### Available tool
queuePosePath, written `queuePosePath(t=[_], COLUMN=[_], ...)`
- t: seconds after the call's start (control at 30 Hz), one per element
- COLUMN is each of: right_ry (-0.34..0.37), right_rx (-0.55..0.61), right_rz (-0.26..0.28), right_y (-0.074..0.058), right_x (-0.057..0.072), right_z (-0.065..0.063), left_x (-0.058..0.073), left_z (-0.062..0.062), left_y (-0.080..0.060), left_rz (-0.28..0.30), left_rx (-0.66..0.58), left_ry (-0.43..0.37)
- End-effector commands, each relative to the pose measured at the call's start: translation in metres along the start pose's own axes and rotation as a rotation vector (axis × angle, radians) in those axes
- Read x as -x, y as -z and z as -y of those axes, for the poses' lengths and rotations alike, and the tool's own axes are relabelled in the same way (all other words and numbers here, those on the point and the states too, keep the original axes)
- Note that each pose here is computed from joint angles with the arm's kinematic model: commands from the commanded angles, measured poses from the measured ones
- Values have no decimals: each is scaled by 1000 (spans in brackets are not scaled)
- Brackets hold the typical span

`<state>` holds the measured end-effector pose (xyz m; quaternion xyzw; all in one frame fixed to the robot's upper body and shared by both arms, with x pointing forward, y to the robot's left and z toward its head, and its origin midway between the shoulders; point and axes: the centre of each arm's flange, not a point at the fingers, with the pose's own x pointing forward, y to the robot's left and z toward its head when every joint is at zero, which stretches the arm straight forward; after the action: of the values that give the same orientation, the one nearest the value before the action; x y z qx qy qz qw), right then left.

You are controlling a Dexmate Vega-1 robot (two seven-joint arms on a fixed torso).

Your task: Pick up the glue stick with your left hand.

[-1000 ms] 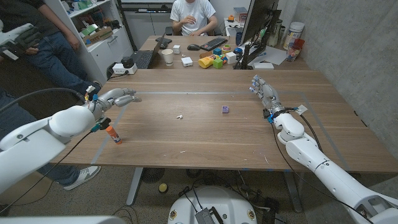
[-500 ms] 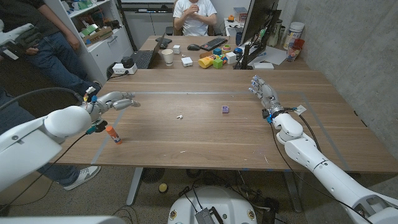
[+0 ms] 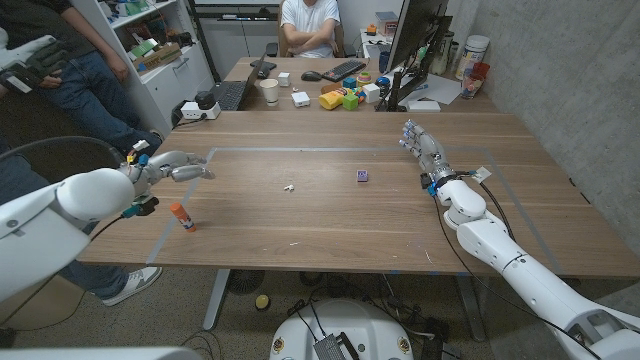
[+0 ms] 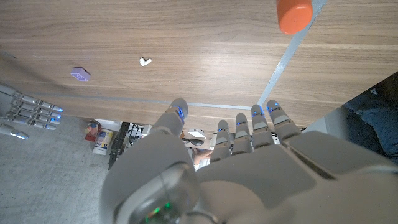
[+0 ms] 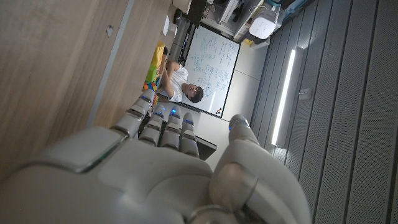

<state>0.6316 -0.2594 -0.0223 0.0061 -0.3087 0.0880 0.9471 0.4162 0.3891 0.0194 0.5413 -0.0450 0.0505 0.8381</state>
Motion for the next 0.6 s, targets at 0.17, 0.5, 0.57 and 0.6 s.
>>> queuePosePath(t=[0.17,0.5,0.57,0.6], right_ry=[-7,-2,-1,1], right_rx=[16,19,19,19], right_rz=[1,7,8,11], right_y=[-5,-7,-7,-7], right_x=[-8,-12,-12,-13], right_z=[-2,-5,-5,-6], left_x=[11,11,11,11], left_z=[-16,-21,-21,-20], left_y=[8,15,16,18], left_rz=[-92,-133,-134,-140], left_rx=[-143,-169,-168,-167], left_ry=[57,79,82,85])
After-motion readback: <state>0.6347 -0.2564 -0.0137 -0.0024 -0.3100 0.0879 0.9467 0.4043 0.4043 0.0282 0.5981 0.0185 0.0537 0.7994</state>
